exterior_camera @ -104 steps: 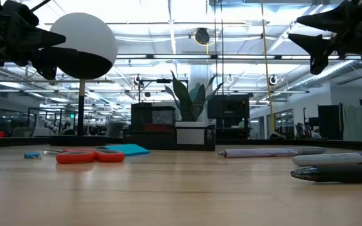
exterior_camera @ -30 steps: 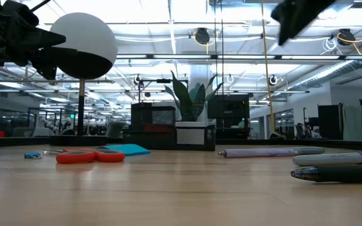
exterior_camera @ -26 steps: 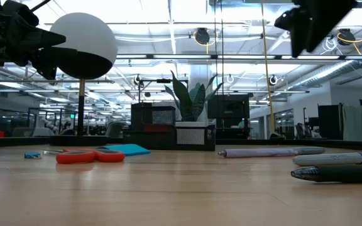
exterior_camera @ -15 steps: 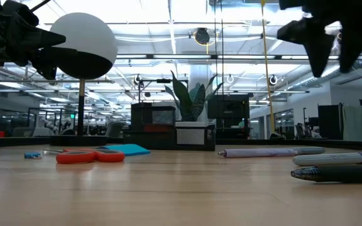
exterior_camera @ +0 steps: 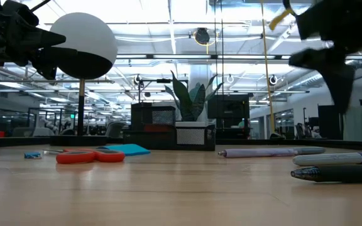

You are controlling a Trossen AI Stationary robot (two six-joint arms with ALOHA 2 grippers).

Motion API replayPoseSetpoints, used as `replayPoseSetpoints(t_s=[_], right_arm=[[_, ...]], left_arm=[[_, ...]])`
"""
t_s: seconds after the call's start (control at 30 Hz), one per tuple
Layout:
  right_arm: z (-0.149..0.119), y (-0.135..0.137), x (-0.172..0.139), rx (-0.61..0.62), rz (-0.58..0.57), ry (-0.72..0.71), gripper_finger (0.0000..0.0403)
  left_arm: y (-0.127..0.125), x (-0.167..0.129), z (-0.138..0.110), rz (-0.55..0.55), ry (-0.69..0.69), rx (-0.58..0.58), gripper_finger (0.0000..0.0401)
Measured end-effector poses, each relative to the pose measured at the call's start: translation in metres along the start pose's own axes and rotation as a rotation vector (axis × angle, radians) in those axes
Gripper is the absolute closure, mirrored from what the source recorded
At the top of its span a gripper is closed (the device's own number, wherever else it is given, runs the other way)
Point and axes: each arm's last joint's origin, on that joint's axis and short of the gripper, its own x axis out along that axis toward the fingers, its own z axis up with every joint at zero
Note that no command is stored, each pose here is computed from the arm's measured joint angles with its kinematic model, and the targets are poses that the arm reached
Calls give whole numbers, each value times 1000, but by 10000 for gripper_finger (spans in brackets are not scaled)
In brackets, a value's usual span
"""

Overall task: Pick and place office supplies into organizer
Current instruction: Put the blue pen into the desk organizer

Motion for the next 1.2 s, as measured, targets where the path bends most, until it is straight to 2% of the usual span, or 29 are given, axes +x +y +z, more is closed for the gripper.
replayPoseSetpoints(t_s=[0.1, 0.53, 0.8, 0.93, 1.2], right_arm=[[-2, 0, 13, 6, 39, -19, 232], [-20, -4, 57, 36, 61, -97, 232], [-28, -10, 66, 79, 78, -77, 238], [-28, -10, 66, 74, 78, -78, 267], [-29, -10, 67, 66, 83, -71, 361]], left_arm=[[0, 0, 0, 0, 0, 0, 199], [0, 0, 0, 0, 0, 0, 199], [0, 0, 0, 0, 0, 0, 199], [0, 0, 0, 0, 0, 0, 199], [0, 0, 0, 0, 0, 0, 199]])
